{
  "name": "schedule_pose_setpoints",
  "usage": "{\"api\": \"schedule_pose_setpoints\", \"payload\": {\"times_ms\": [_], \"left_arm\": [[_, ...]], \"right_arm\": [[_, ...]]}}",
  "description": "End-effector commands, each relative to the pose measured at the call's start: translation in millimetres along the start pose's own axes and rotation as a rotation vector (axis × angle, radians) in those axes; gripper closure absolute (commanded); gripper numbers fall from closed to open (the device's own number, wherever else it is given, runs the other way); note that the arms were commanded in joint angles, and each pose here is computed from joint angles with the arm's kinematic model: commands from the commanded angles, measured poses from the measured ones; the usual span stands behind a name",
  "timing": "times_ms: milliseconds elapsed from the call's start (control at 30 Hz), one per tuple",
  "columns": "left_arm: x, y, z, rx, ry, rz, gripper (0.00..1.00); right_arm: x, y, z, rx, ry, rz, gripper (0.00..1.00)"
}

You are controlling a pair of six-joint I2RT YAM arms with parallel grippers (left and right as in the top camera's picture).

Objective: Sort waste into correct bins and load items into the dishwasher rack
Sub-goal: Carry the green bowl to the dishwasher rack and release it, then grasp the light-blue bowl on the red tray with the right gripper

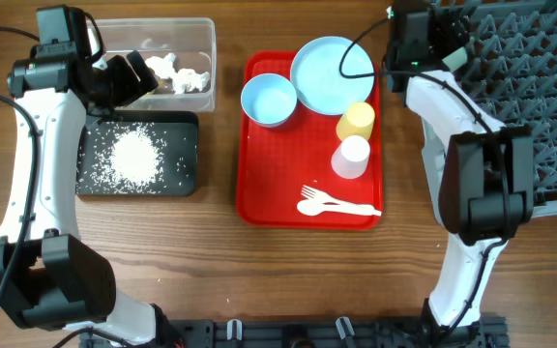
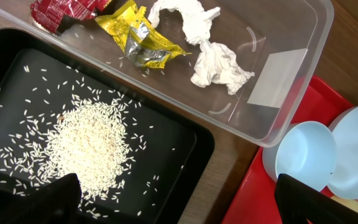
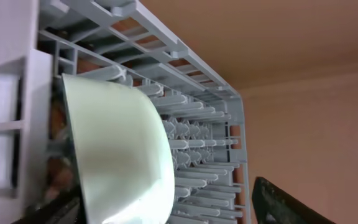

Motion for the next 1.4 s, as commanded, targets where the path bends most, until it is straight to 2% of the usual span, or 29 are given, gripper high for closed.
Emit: {"api": "schedule_pose_setpoints", "payload": {"times_ms": [0, 100, 200, 333, 667, 867, 933, 967, 1067, 1100, 1167, 1267, 1367], "left_arm": [[-1.2, 1.9, -0.7, 0.007, 0.014, -0.003, 0.0], [-1.2, 1.9, -0.7, 0.007, 0.014, -0.002, 0.0], [-1.2, 1.9, -0.7, 0.007, 0.014, -0.003, 0.0], [-1.2, 1.9, -0.7, 0.007, 0.014, -0.003, 0.0], [-1.2, 1.8, -0.7, 0.007, 0.014, -0.002, 0.0], [-1.2, 1.9, -0.7, 0.007, 0.014, -0.003, 0.0], [-1.2, 1.9, -0.7, 0.007, 0.014, -0.003, 0.0], [-1.2, 1.9, -0.7, 0.007, 0.014, -0.003, 0.0], [-1.2, 1.9, -0.7, 0.007, 0.014, -0.003, 0.0], [-1.2, 1.9, -0.7, 0.007, 0.014, -0.003, 0.0], [-1.2, 1.8, -0.7, 0.007, 0.014, -0.002, 0.0], [-1.2, 1.9, -0.7, 0.007, 0.014, -0.003, 0.0], [-1.2, 1.9, -0.7, 0.007, 0.014, -0.003, 0.0]], "right_arm": [[-3.8, 6.4, 7.4, 0.018, -0.003, 0.025, 0.19], [-7.4, 12.3, 5.6, 0.043, -0.013, 0.03, 0.18], [-5.1, 14.2, -7.9, 0.121, -0.1, 0.07, 0.14], [-8.4, 22.9, -16.2, 0.133, -0.159, 0.052, 0.12], [-54.3, 76.6, 13.6, 0.017, -0.266, -0.143, 0.09], [-78.2, 138.8, -3.6, -0.069, -0.411, -0.315, 0.06], [-84.2, 169.7, -13.8, -0.191, -0.477, -0.419, 0.06], [-87.5, 192.8, -14.2, -0.341, -0.513, -0.499, 0.06], [-89.0, 250.8, 1.8, -0.855, -0.589, -0.648, 0.16], [-86.7, 261.2, 11.9, -0.994, -0.617, -0.626, 0.23], [-79.4, 268.4, 39.8, -1.175, -0.632, -0.519, 0.28], [-66.4, 265.0, 77.0, -1.297, -0.65, -0.308, 0.38], [-57.5, 258.4, 113.5, -1.339, -0.631, -0.137, 0.4]]}}
Point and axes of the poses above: each gripper's point midway between its finger pads, its own y axis back along the fingers, its own z axis along the line the jaws close on, x = y × z, the point moved 5 cm from there along y, back along the fingers, and after that the axes turned 14 degrees about y, right-handed, at the moved point
